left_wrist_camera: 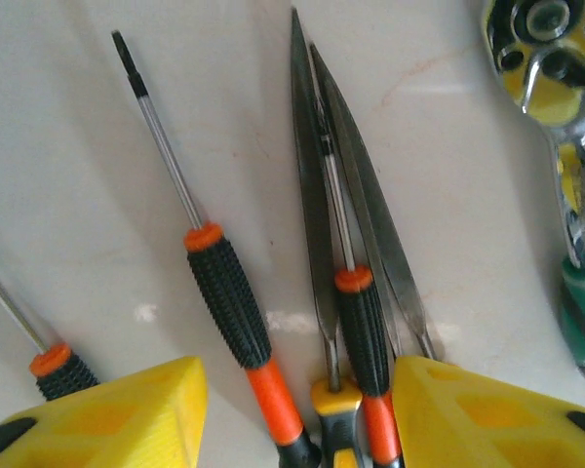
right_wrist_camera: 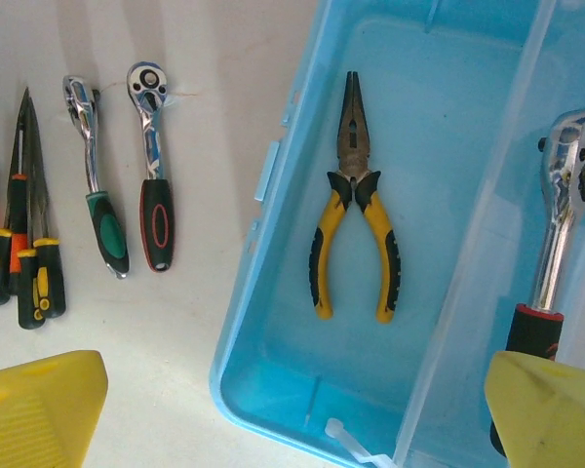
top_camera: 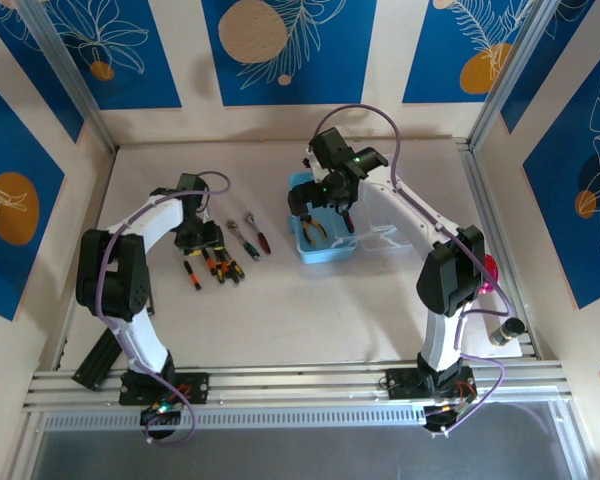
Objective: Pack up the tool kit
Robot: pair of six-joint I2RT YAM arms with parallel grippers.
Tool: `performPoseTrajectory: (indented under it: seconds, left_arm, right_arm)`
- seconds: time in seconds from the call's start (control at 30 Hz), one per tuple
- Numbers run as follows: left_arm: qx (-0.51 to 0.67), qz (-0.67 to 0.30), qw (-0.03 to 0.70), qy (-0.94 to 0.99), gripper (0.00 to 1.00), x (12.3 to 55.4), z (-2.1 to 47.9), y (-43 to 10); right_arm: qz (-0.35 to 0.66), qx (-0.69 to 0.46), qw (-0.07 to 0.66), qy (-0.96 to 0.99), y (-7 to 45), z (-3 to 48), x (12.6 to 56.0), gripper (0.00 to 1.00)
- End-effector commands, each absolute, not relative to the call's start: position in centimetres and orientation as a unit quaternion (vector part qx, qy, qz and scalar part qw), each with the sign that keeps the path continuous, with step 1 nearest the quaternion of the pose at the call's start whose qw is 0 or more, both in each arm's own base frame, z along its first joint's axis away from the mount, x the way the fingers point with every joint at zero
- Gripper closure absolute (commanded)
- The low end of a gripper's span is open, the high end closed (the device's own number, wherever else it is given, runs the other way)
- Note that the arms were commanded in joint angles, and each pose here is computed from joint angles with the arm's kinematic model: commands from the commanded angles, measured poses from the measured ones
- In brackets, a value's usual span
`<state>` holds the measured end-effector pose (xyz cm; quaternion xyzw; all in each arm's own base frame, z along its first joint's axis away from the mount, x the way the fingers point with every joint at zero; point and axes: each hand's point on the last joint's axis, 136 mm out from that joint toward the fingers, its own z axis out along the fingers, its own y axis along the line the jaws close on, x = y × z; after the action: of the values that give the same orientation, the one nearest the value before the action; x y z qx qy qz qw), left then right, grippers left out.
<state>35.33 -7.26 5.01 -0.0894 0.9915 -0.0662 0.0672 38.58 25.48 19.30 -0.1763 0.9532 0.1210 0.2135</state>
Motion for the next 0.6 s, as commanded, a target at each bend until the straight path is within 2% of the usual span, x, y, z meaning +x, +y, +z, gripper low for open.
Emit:
performPoseTrajectory:
  seconds: [0.0,0.1,0.3,0.57]
  left_arm:
    - [-0.105,-0.039,0.061,0.992,0.52,35.7,3.4,-6.0]
    - [-0.104,-0.019,0.053,0.993,0.57,35.9,2.8,-5.3]
    - [-0.108,0.002,0.048,0.993,0.6,36.6,1.8,-4.4]
    - [-0.105,-0.006,0.038,0.994,0.83,37.2,0.5,-4.8]
  right_arm:
    - [0.133,-0.189,0.201,0.952,26.0,18.5,38.3,0.01]
    - [0.135,-0.189,0.198,0.952,26.1,18.3,38.3,0.01]
    - [0.135,-0.185,0.194,0.954,25.8,18.0,38.4,0.01]
    - [0.132,-0.174,0.195,0.956,24.9,18.3,38.4,0.01]
